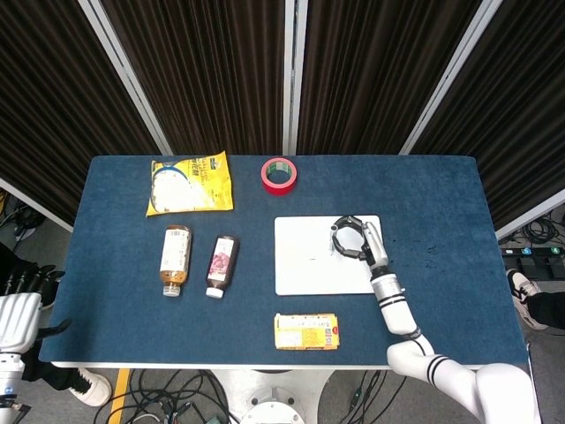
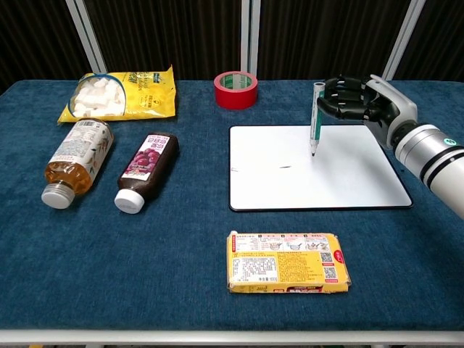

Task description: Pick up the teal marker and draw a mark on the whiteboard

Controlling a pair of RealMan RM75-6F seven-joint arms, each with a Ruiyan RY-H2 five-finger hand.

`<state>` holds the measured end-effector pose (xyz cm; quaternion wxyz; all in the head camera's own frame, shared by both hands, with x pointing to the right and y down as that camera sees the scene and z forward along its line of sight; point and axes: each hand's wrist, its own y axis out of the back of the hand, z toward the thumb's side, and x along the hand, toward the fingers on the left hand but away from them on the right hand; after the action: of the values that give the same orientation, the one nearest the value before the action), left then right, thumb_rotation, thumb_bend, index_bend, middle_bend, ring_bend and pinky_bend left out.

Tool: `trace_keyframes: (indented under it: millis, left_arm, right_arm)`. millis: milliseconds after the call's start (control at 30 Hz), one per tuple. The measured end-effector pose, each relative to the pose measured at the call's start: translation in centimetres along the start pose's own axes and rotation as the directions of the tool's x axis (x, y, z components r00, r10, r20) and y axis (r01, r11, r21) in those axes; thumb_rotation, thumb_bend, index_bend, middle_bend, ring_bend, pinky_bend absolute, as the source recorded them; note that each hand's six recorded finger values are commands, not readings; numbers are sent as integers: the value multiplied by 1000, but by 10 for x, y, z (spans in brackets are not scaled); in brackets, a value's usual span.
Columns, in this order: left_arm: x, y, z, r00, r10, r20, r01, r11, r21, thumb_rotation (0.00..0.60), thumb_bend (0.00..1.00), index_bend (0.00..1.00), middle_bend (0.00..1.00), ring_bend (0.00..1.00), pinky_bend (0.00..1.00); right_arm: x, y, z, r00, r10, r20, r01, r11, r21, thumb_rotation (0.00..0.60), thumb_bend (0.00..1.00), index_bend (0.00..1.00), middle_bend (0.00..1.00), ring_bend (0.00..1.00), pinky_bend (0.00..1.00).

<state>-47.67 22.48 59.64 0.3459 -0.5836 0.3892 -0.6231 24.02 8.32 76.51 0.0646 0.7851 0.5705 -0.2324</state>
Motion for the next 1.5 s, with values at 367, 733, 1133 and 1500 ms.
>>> trace_keyframes:
  millis: [367,733,1133,1500]
  left_arm:
    - [-5,-2,-6,1000,-9,-24,9,1000,-4,600,90,217,133,46,0]
    - [-6,-2,-7,999,-10,-31,9,1000,-4,600,91,217,133,46,0]
    - [-5,-2,-7,999,-8,-33,8,1000,-1,600,90,217,133,46,0]
    - [-5,-1,-4,1000,0,-23,0,1000,0,600,90,217,133,46,0]
  right_arm:
    - [-16,-37,-3,998,51,27,-52,999,11,600,603,643,587,358,179]
    - [-26,-48,-3,997,66,28,-67,997,32,600,604,642,587,358,179]
    - [-10,-54,-8,990,137,32,-139,989,50,600,602,641,587,357,179]
    - [20,-6,32,989,88,-115,-74,990,119,600,601,636,585,355,176]
